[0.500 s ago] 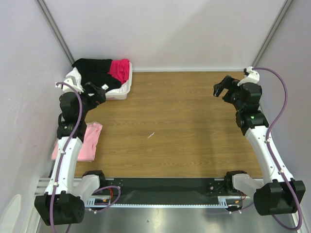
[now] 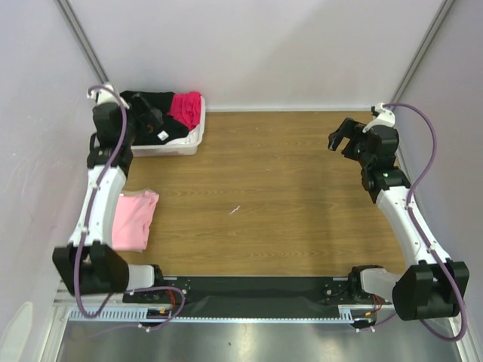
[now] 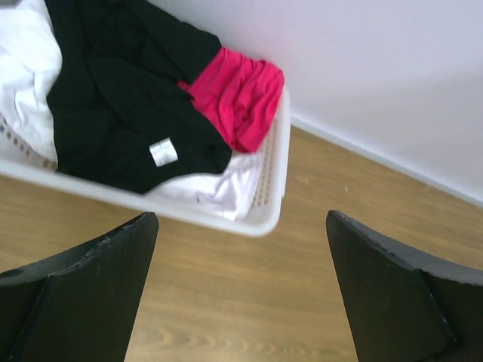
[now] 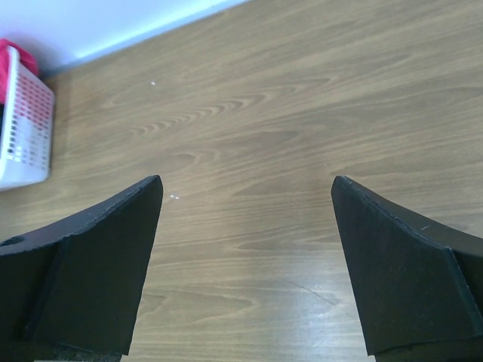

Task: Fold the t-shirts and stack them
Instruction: Grab the tshirt from the pile

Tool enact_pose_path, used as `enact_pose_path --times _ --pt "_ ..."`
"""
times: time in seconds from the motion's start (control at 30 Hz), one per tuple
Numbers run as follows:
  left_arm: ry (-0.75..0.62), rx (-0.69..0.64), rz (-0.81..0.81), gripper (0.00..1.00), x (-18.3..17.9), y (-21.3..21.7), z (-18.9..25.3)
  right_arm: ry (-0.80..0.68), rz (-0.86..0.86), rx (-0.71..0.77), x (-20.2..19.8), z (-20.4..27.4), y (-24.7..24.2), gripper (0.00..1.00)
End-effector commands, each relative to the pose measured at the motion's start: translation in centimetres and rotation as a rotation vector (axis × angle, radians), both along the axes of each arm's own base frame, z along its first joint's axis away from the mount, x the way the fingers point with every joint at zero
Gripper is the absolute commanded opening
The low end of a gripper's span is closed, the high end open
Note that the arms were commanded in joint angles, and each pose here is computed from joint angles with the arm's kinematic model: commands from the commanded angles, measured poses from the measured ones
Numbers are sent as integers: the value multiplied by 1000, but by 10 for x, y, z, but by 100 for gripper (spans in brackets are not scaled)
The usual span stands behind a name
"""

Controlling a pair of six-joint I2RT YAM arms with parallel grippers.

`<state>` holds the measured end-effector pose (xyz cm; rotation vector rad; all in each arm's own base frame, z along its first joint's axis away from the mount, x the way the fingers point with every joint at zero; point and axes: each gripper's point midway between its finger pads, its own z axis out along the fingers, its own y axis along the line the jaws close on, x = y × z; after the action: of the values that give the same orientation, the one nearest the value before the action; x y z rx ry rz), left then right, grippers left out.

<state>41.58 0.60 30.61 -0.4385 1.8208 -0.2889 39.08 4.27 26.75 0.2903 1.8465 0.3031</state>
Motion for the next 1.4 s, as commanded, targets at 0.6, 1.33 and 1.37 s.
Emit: enact_pose_path --times 0.6,1.33,1.37 --pt "243 119 363 100 189 126 -126 155 -122 -70 34 -62 -24 100" --pt "219 -7 304 76 231 129 -188 177 -175 -10 41 -69 -24 100" --pt "214 -11 301 76 233 128 -188 172 -175 -5 42 -67 -23 100"
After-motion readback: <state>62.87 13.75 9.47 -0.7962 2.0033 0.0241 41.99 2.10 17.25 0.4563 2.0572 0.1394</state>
